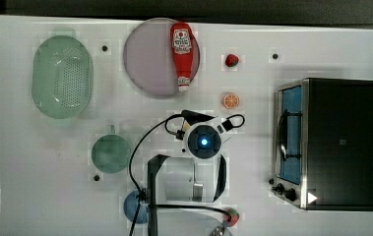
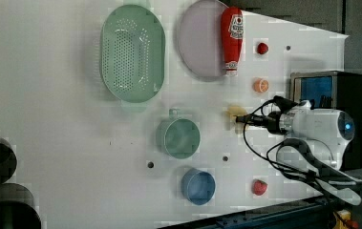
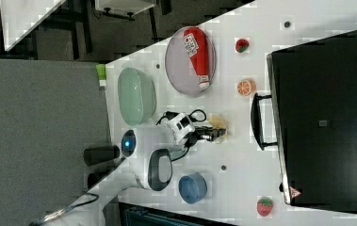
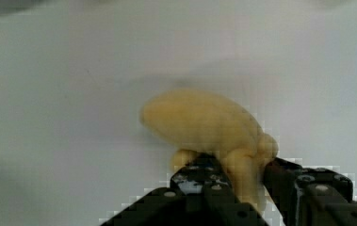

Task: Pick Banana and place it in mug.

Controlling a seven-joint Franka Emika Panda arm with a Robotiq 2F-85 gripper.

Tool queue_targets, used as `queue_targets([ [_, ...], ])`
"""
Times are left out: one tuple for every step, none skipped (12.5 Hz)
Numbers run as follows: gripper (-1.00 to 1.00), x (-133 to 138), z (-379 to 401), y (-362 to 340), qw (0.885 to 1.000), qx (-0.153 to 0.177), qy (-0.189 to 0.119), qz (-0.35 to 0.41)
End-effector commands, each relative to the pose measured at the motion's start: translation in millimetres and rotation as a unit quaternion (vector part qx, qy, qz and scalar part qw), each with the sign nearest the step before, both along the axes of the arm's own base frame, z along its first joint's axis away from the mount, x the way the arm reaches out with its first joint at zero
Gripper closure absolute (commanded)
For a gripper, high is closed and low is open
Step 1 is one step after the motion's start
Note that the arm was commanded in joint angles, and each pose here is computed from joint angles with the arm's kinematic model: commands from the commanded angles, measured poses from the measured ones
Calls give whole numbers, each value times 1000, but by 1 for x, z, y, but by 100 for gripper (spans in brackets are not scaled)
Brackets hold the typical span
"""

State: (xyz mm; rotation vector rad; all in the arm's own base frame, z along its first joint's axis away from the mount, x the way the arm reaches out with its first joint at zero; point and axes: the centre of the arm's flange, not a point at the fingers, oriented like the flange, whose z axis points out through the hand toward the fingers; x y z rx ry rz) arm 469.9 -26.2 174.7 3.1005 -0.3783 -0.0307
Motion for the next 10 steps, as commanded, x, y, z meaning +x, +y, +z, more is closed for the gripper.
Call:
queue_targets([
  [46, 10, 82, -8, 1000, 3, -22, -1],
  [45, 10, 108, -9, 1000, 4, -24, -2],
  [45, 9, 136, -9, 1000, 6, -26, -2],
  [45, 7, 163, -7, 1000, 7, -27, -1],
  [45, 3, 189, -5, 1000, 8, -18, 1],
  [45, -2, 212, -3, 1000, 9, -8, -1],
  [45, -6, 236, -2, 1000, 10, -1, -6],
  [46, -10, 258, 0, 1000, 10, 2, -10],
  [45, -13, 276, 5, 1000, 9, 2, -6],
  [45, -16, 290, 16, 1000, 6, 2, 1],
])
